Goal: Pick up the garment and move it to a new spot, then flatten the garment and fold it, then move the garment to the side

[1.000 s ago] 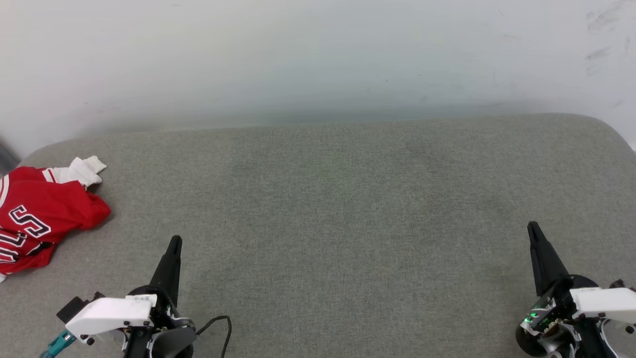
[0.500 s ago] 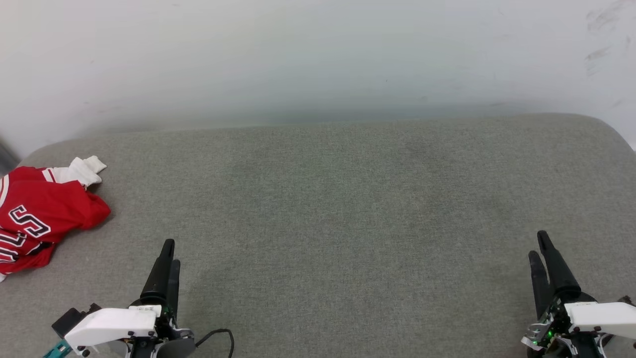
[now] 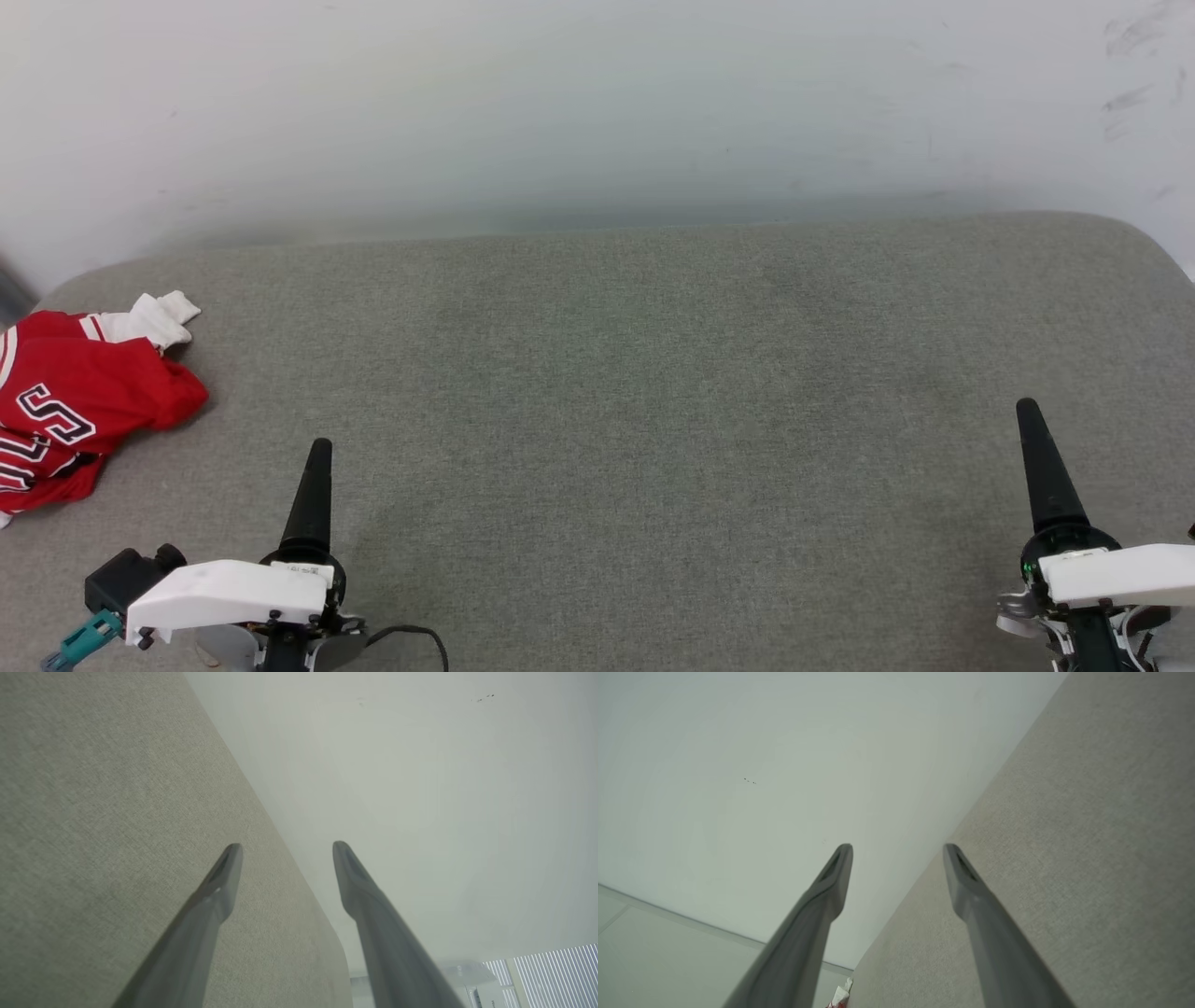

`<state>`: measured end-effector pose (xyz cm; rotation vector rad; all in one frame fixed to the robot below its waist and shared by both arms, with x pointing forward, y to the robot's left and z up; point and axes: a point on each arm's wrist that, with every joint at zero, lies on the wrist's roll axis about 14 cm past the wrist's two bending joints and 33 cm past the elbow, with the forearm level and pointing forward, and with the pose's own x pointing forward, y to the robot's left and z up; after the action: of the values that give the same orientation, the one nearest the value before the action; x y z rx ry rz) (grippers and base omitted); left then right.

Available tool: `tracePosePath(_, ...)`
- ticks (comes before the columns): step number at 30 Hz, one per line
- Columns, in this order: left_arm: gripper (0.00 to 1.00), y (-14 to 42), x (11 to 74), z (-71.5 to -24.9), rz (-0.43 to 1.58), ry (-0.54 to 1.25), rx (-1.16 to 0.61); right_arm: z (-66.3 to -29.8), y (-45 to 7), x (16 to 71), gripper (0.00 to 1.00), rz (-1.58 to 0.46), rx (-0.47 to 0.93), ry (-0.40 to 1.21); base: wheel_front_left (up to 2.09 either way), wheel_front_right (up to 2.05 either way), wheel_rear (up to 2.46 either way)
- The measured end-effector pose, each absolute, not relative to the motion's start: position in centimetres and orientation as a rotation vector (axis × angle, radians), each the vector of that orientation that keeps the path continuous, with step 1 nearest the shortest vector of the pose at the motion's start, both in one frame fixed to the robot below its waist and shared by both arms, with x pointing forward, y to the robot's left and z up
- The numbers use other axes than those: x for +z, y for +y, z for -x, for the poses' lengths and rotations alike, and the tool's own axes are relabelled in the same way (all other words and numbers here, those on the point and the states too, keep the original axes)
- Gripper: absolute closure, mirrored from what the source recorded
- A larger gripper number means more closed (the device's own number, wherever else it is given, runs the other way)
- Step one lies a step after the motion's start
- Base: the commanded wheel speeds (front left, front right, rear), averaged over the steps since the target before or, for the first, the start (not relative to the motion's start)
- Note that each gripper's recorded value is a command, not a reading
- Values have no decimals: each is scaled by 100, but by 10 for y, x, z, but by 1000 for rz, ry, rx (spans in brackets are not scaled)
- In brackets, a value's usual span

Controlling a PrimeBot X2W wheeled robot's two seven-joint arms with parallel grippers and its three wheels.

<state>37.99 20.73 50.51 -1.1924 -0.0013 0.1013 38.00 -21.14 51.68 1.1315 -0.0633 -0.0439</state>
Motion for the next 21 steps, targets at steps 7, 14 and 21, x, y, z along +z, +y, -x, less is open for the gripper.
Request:
tracePosePath(7, 0, 205, 504, -378, 1039, 12, 119, -378, -201, 523, 0, -950, -10, -65, 0, 0, 0)
tracePosePath(14, 0, 202, 503, -374, 897, 17, 127, -374, -195, 522, 0, -800, 3, -58, 0, 0, 0)
tracePosePath(21, 0, 199, 505, -372, 777, 10, 123, -372, -191, 520, 0, -692, 13, -56, 0, 0, 0)
